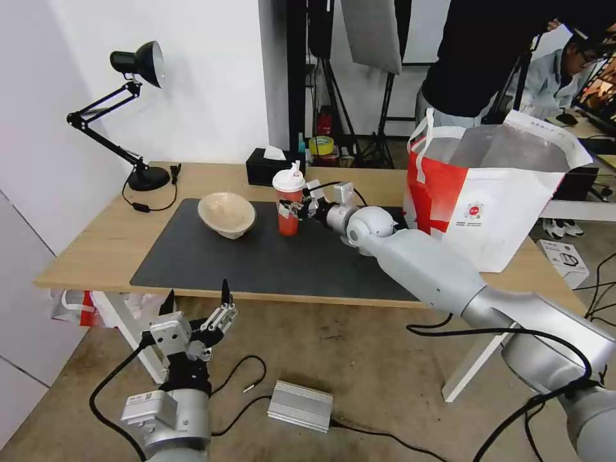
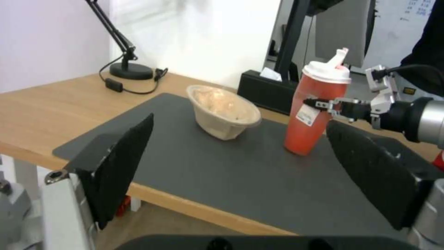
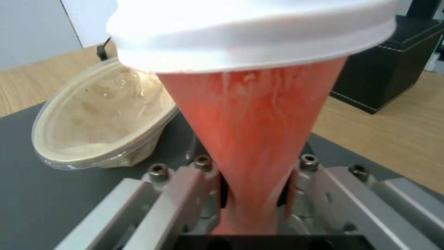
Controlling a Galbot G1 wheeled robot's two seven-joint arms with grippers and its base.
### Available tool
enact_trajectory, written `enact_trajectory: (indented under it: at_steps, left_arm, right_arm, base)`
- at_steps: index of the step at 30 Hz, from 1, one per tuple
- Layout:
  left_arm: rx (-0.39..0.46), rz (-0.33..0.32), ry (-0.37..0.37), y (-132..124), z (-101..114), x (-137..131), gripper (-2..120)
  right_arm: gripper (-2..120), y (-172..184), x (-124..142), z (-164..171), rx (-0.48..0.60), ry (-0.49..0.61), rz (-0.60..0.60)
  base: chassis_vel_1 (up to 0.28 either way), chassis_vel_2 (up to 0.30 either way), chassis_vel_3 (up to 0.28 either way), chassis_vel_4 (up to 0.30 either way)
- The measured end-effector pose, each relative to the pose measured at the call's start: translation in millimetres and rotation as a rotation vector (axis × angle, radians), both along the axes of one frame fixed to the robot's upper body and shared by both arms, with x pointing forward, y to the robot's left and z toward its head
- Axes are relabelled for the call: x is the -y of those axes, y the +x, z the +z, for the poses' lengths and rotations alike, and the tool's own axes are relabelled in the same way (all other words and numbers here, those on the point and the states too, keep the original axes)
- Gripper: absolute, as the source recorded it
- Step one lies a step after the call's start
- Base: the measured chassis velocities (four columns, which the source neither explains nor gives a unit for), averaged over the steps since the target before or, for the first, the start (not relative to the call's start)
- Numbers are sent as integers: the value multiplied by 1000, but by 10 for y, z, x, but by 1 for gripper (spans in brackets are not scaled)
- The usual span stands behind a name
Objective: Pick up the trash from the table and place it into the takeout bag.
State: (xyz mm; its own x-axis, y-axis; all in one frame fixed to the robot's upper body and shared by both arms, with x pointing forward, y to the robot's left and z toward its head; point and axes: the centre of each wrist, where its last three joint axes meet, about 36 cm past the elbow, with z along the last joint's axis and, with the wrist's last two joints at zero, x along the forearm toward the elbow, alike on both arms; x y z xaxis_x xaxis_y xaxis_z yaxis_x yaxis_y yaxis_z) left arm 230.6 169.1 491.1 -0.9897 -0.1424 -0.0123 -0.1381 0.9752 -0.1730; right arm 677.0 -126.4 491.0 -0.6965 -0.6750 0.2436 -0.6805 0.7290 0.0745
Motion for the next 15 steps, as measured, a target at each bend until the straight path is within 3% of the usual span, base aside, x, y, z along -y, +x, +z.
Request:
enact_trajectory:
  at_steps: [5, 15]
  left_arm:
    - [0, -2, 2, 5, -7, 1, 100]
    - [-2, -4, 6, -2, -3, -5, 100]
  right_arm:
    - [3, -34, 66, 212, 35, 20, 13]
    - [3, -266, 271, 687, 121, 45, 18]
  base:
    - [0, 0, 0, 0]
    - [0, 0, 0, 0]
